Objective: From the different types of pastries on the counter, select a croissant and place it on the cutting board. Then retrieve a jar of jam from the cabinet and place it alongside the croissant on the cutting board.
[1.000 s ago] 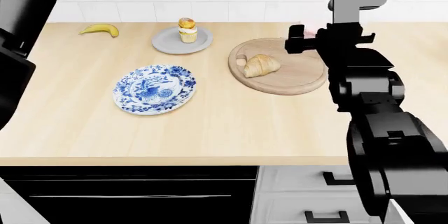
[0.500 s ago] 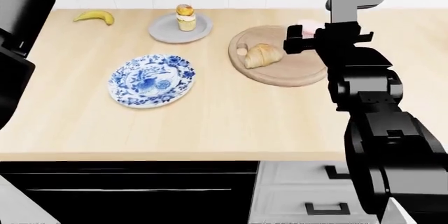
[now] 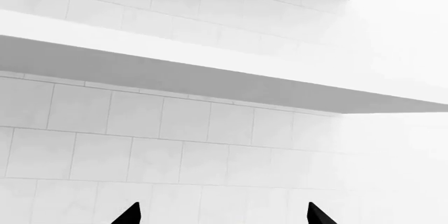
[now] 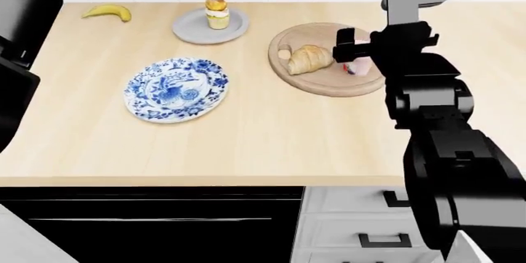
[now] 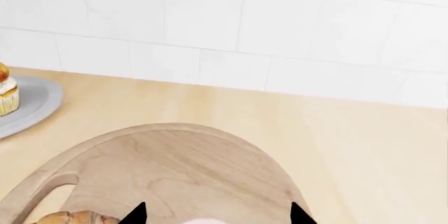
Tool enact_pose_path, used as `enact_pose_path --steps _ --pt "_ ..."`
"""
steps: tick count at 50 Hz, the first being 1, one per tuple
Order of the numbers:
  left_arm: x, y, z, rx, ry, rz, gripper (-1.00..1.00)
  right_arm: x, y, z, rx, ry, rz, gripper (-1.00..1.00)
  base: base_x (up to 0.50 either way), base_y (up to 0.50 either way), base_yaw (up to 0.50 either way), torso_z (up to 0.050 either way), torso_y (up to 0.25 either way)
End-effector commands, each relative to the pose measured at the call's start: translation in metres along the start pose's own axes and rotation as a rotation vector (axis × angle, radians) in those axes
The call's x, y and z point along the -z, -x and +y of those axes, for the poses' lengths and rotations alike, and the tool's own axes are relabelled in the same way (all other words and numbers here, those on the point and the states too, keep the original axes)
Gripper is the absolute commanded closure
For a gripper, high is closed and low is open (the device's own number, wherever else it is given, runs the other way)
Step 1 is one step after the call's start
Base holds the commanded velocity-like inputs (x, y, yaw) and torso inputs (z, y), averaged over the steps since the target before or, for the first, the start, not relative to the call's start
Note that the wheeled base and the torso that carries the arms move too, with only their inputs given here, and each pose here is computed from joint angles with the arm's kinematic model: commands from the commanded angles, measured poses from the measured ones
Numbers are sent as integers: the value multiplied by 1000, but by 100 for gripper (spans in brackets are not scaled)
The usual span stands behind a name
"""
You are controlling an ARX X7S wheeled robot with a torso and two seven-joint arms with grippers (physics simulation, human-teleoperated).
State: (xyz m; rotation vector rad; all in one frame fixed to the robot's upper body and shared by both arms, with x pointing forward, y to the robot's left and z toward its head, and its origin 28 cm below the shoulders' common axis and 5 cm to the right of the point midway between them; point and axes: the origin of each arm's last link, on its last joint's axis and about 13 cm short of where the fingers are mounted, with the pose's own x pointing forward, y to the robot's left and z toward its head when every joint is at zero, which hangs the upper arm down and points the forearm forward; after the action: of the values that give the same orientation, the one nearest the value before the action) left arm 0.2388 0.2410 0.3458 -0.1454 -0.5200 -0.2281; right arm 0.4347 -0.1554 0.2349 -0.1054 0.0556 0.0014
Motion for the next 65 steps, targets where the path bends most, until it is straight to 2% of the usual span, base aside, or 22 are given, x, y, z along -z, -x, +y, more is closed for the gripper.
enact_pose_path --steps 1,12,19,32,47,50,52,55,65 --pt "0 1 1 -4 4 -2 -100 -3 0 -1 -2 5 -5 -100 0 0 0 0 0" --pt "-1 0 0 -1 5 -5 -100 -33 0 -4 -37 9 -84 -100 0 0 0 0 0" --pt "-4 0 -1 -2 1 -8 -100 -55 25 -2 -73 1 -134 -100 0 0 0 0 0" --pt "-5 1 1 -11 -9 -14 -100 -81 111 -17 -63 -71 -252 -100 0 0 0 0 0" --pt "-6 0 2 -17 -23 -13 -100 -98 193 -36 0 -94 -363 -100 0 0 0 0 0" --pt "-7 0 2 -19 -28 -14 -100 -98 203 -43 26 -95 -383 -100 0 0 0 0 0" --pt "-8 1 2 -21 -31 -15 -100 -100 215 -50 90 -102 -395 -100 0 0 0 0 0" --pt "-10 1 2 -23 -35 -15 -100 -106 233 -52 70 -86 -418 -100 0 0 0 0 0" --pt "-18 8 2 -40 -55 -34 -100 -118 280 -72 186 -74 -497 -100 0 0 0 0 0"
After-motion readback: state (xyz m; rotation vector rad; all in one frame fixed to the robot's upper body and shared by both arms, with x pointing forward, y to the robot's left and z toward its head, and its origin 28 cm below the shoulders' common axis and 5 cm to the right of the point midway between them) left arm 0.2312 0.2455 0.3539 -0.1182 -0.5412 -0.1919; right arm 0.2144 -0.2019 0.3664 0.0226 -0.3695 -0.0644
